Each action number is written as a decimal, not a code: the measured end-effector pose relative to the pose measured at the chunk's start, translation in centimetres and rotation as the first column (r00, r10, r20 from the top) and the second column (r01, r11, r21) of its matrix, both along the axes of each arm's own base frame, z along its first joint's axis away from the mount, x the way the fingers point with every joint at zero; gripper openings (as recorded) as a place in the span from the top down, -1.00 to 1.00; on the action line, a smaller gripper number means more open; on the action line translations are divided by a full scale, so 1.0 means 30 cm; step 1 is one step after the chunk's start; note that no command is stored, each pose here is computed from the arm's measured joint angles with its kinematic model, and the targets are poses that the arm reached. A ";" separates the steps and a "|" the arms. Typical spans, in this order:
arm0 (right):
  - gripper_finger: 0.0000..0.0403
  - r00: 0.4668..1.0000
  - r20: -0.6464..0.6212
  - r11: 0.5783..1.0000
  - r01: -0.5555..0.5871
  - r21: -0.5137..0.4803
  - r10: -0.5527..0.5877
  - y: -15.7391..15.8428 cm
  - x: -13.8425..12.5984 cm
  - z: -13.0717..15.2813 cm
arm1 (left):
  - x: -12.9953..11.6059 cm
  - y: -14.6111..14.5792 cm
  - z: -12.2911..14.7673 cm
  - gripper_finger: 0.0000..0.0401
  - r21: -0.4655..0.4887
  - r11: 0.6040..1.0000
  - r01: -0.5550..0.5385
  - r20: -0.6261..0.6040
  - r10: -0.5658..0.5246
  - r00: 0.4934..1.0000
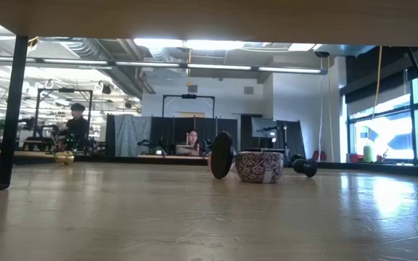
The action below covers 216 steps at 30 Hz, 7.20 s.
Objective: Pick & Place candle stick holders
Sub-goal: Put the right gold candle holder on the shelf, then put the gold candle holder on the shelf
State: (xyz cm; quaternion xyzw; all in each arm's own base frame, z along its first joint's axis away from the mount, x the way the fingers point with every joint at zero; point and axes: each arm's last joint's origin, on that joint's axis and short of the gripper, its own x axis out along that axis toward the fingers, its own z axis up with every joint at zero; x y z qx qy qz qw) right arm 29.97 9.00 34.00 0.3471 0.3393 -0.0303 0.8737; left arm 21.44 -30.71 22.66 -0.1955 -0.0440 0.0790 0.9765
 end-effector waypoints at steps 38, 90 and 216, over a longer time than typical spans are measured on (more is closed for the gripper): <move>-0.35 1.000 -0.025 1.000 0.001 -0.010 -0.001 -0.002 -0.005 -0.007 | 0.002 -0.006 0.016 0.38 -0.050 0.999 0.014 0.023 -0.013 1.000; -0.35 1.000 -0.019 0.999 0.005 -0.047 -0.006 -0.004 -0.005 -0.008 | -0.068 -0.062 0.028 0.07 -0.049 0.989 0.140 0.038 -0.138 0.990; -0.35 1.000 -0.008 0.995 0.030 -0.099 -0.030 -0.009 -0.004 -0.008 | -0.067 0.174 0.302 0.51 0.180 0.911 -0.371 -0.087 0.390 0.917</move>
